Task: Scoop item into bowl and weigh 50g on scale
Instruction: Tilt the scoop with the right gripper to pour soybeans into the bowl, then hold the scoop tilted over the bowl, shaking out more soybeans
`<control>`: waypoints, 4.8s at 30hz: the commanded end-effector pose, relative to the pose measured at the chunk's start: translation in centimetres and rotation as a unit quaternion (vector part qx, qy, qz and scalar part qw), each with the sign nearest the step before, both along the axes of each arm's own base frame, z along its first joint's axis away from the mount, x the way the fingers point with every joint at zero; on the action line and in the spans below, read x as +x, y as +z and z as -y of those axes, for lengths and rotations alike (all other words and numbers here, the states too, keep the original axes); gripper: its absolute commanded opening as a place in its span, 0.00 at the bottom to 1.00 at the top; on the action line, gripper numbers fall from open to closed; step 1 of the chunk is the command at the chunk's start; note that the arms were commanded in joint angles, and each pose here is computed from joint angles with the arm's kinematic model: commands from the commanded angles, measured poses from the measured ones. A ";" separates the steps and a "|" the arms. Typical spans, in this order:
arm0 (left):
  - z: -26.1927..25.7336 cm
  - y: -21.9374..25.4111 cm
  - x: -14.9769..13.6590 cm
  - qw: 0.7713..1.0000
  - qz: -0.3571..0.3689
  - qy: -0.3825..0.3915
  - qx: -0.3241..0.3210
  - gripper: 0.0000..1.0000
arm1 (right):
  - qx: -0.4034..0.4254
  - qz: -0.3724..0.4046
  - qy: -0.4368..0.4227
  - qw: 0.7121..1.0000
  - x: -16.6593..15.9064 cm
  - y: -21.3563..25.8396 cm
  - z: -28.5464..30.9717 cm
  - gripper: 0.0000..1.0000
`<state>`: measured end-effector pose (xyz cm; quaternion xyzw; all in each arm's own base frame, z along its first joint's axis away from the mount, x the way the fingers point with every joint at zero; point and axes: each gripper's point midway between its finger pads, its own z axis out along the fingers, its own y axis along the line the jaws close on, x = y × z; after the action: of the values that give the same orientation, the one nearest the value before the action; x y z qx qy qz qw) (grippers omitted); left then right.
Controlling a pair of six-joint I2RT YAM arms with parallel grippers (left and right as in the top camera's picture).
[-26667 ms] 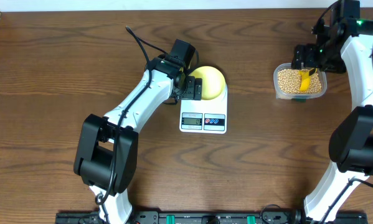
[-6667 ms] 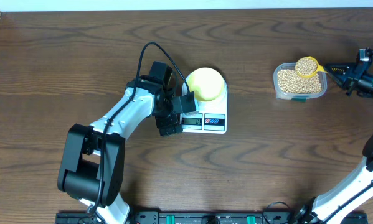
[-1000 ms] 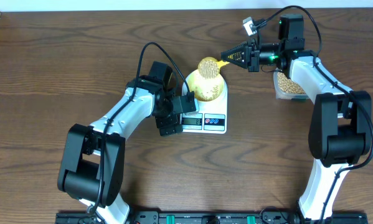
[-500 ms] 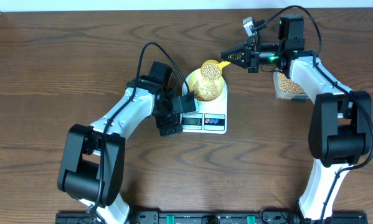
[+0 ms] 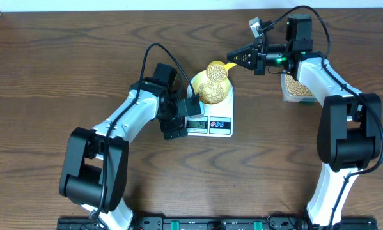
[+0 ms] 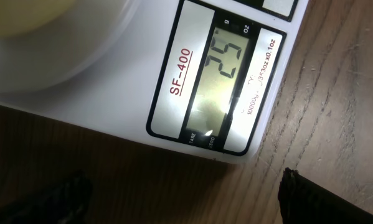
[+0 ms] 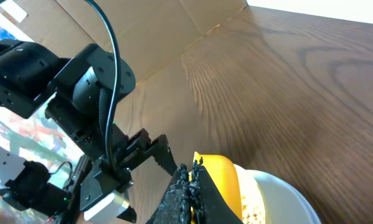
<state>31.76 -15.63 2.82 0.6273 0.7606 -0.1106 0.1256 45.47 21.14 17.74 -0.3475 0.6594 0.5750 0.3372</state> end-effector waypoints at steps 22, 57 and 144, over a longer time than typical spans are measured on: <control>-0.3 0.4 0.0 1.000 0.008 -0.005 0.002 0.98 | 0.024 0.099 0.041 0.994 -0.9 0.4 -0.5 0.01; -0.3 0.4 0.0 1.000 0.008 -0.005 0.002 0.98 | 0.058 0.186 0.079 0.978 -1.1 3.3 -0.7 0.01; -0.3 0.4 0.0 1.000 0.008 -0.005 0.002 0.98 | 0.058 0.177 0.076 0.980 -0.8 3.9 -0.5 0.01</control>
<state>31.76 -15.62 2.81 0.6273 0.7606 -0.1104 0.1256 44.87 21.56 22.10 -0.4704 0.5317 0.5580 0.4298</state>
